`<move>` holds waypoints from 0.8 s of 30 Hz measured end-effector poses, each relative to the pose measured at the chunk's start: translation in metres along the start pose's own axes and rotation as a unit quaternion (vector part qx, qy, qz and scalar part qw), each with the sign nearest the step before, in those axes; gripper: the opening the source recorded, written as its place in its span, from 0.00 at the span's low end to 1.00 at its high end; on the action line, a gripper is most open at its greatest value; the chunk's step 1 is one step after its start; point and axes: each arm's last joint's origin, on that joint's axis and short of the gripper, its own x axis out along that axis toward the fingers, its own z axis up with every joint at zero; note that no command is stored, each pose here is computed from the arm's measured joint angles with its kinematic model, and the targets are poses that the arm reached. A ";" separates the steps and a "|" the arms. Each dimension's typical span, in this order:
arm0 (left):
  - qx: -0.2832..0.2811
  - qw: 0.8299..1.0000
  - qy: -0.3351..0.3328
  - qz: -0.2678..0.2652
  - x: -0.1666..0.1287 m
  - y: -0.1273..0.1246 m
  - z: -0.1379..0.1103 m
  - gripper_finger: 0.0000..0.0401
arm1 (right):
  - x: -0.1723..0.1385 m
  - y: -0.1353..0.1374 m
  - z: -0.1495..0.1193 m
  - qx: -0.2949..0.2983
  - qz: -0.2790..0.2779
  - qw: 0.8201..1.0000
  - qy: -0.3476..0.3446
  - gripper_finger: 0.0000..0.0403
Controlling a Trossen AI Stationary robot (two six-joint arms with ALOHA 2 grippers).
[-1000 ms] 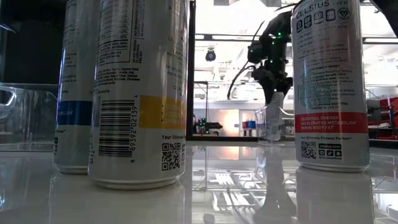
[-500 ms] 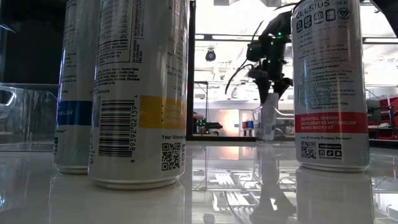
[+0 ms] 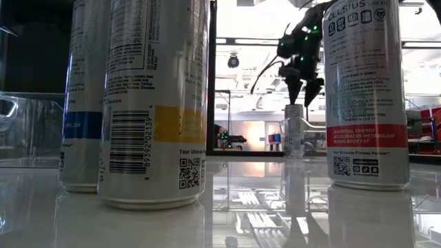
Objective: Sort soda cans
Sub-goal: Put the white-blue can into the top right transparent bin
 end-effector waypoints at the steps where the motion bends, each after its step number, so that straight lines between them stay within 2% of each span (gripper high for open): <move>1: 0.000 1.000 0.000 0.000 0.000 0.000 0.000 0.73 | -0.007 0.000 -0.003 0.000 0.000 1.000 -0.003 0.79; 6: 0.000 1.000 0.000 0.000 0.000 0.000 0.000 0.73 | -0.054 0.012 -0.029 -0.010 -0.012 0.999 -0.031 0.79; 12: 0.000 1.000 0.000 0.000 0.000 0.000 0.000 0.73 | -0.120 0.056 -0.086 -0.046 -0.002 0.996 -0.078 0.79; 17: 0.002 1.000 0.003 -0.001 0.000 0.000 -0.001 0.73 | -0.167 0.099 -0.151 -0.065 0.082 0.987 -0.120 0.79; 24: -0.003 1.000 -0.005 -0.003 0.000 0.000 0.001 0.73 | -0.198 0.150 -0.237 -0.071 0.185 0.975 -0.096 0.79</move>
